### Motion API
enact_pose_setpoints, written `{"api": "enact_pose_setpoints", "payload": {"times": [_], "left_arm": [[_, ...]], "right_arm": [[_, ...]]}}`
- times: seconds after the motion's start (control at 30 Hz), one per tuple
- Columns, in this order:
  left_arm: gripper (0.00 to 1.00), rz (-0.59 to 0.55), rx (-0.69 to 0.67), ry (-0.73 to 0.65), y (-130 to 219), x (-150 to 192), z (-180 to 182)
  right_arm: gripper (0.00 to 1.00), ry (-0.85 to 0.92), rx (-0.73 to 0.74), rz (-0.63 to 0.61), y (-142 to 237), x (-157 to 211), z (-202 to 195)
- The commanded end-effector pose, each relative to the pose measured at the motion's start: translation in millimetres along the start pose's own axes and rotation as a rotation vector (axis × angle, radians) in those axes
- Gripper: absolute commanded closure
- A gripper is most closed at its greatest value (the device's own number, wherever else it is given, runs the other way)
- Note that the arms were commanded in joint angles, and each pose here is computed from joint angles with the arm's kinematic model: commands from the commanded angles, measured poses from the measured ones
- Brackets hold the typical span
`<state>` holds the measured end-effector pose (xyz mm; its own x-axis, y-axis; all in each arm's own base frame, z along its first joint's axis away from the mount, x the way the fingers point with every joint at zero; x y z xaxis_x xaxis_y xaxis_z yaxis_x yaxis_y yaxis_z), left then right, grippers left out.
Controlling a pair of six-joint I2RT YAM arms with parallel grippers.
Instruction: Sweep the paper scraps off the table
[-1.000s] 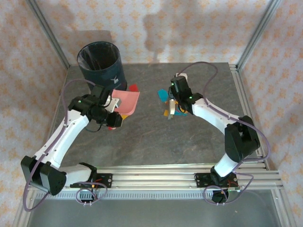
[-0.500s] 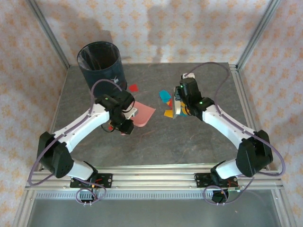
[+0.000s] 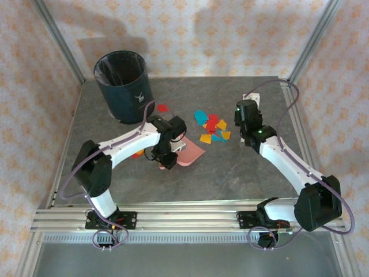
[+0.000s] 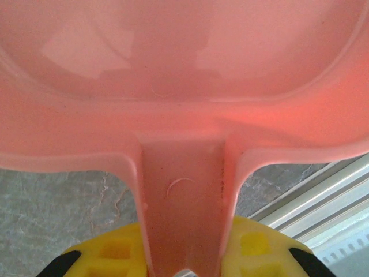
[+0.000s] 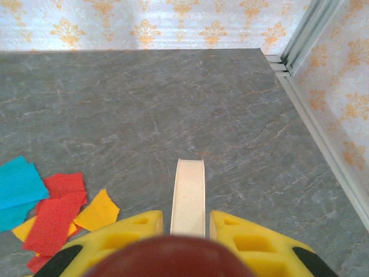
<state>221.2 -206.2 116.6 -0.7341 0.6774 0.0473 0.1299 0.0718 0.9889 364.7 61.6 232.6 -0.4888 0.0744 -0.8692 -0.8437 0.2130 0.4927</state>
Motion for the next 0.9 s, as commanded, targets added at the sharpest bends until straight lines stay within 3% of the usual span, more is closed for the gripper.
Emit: {"api": "enact_pose_setpoints", "payload": {"times": [0.0, 0.53, 0.87], "left_arm": [[1.0, 0.059, 0.026, -0.061, 0, 1, -6], [1.0, 0.181, 0.064, -0.09, -21, -11, -6], [1.0, 0.198, 0.058, -0.089, -28, -28, -3]], "right_arm": [[1.0, 0.093, 0.043, -0.017, 0, -1, -10], [1.0, 0.263, -0.184, 0.12, -26, 32, 47], [1.0, 0.361, -0.329, 0.174, -17, 54, 90]]}}
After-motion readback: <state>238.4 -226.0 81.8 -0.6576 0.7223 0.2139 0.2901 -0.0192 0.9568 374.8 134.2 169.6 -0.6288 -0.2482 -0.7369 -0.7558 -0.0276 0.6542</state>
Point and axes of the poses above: each hand's point on the last joint's axis, 136 mm out from that joint toward the fingers, its own y axis back along the fingers, its own z axis along the line the jaws close on, x = y × z, the point moved 2 cm from there along y, back along the fingers, and after that the axes turned 6 degrees about -y, right-handed, at the moved point
